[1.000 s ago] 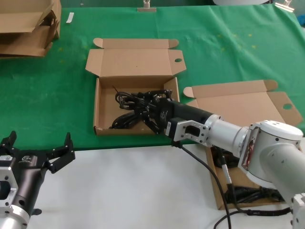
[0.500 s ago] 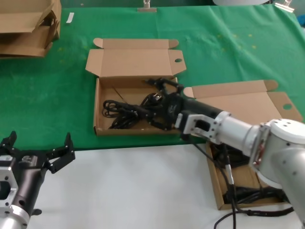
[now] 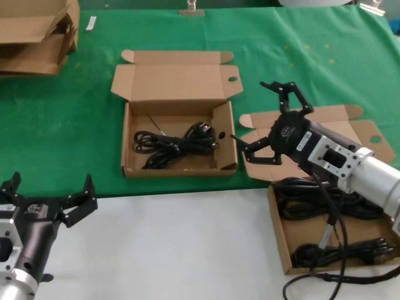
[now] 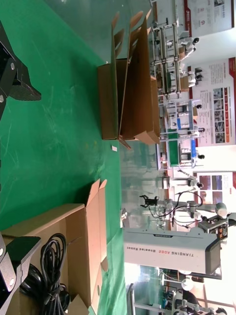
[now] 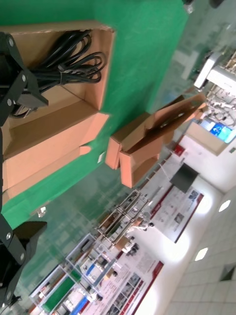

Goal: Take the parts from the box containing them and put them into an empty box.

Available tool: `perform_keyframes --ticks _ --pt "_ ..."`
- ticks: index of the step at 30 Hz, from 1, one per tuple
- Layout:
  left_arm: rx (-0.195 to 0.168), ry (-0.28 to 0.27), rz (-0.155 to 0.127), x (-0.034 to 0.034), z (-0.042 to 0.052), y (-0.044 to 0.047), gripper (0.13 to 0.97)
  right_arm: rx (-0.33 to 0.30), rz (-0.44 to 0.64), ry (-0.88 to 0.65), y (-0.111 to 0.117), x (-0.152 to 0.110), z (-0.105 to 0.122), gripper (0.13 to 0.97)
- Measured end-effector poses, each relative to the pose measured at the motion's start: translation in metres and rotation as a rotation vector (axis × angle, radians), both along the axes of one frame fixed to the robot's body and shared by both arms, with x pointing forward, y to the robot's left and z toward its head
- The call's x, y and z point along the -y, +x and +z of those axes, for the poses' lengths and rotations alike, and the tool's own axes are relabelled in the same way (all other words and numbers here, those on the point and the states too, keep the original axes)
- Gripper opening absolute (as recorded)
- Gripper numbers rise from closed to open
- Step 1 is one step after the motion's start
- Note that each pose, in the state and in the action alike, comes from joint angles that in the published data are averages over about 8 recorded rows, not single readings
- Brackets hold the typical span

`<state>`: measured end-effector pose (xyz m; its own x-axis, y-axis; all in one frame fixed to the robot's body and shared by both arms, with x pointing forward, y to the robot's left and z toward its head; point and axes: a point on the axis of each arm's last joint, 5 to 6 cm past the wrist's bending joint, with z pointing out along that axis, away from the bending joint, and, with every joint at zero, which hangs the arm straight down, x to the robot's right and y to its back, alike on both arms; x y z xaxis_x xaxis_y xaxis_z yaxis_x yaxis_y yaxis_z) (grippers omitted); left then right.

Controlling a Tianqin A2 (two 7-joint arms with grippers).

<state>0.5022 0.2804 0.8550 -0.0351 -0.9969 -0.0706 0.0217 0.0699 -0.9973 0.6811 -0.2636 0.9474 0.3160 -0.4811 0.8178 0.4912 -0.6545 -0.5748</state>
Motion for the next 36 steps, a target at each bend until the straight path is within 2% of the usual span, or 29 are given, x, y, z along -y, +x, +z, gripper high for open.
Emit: perform_keyframes --ticks 7,16,36 --pt "0.000 0.000 0.000 0.0000 0.0000 0.0000 0.966 -0.028 -0.031 0.043 -0.007 0.000 -0.009 0.842" --pt "0.000 0.000 0.000 0.0000 0.0000 0.0000 0.966 -0.082 -0.094 0.133 -0.024 0.001 -0.026 0.937" --pt "0.000 0.000 0.000 0.0000 0.0000 0.0000 0.966 -0.187 -0.240 0.353 -0.067 0.006 -0.058 0.966"
